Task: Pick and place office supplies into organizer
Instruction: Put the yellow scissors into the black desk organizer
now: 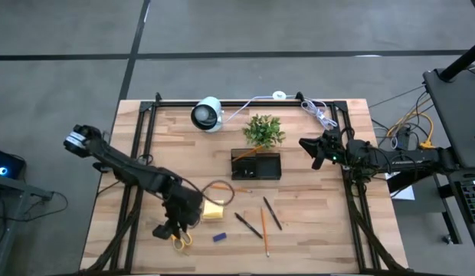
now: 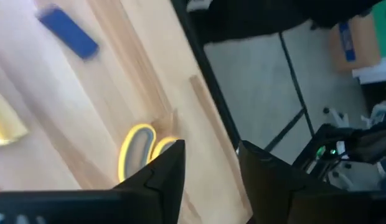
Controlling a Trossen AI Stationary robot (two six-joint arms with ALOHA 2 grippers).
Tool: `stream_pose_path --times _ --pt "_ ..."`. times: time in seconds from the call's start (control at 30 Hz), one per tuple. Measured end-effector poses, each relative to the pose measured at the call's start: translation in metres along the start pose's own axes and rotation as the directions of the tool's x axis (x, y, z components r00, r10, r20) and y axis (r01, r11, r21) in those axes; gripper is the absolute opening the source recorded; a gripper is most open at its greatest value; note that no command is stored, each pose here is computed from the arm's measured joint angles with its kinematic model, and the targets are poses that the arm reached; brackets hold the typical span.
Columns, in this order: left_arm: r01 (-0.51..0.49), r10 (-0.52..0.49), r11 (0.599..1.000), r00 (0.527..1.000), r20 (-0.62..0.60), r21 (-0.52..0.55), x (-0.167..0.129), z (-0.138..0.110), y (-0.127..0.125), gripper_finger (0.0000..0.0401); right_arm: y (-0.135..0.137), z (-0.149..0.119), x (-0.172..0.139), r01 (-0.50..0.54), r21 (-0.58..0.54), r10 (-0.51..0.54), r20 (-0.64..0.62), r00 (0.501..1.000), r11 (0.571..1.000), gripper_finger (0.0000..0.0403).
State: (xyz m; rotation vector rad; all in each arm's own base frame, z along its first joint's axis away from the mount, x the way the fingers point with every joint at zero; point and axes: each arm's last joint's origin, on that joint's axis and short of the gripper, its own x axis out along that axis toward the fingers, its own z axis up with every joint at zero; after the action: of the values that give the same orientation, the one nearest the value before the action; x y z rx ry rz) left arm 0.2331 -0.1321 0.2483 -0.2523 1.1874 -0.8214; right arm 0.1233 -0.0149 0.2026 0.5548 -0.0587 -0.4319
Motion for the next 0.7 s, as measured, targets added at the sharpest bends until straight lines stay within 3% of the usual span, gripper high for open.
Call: stream_pose_path --times 0.2,0.33,0.5,0.7 --pt "-0.004 0.004 1.000 0.994 -0.107 -0.006 0.032 0.004 0.004 0.0159 0.000 0.000 0.000 0.002 -0.001 -0.002 -0.003 1.000 1.000 0.0052" --pt "-0.149 0.141 0.988 0.975 -0.173 -0.037 0.044 0.001 0.010 0.0159 0.000 0.000 0.000 0.003 -0.002 -0.003 -0.004 1.000 1.000 0.0052" --pt "-0.269 0.267 0.963 0.948 -0.171 0.014 0.051 -0.002 0.008 0.0160 0.000 -0.001 0.000 0.005 -0.003 -0.005 -0.007 1.000 1.000 0.0052" --pt "-0.253 0.274 0.959 0.945 -0.177 0.129 0.062 -0.007 -0.009 0.0160 -0.002 -0.003 0.000 0.019 -0.015 -0.019 -0.028 0.999 1.000 0.0052"
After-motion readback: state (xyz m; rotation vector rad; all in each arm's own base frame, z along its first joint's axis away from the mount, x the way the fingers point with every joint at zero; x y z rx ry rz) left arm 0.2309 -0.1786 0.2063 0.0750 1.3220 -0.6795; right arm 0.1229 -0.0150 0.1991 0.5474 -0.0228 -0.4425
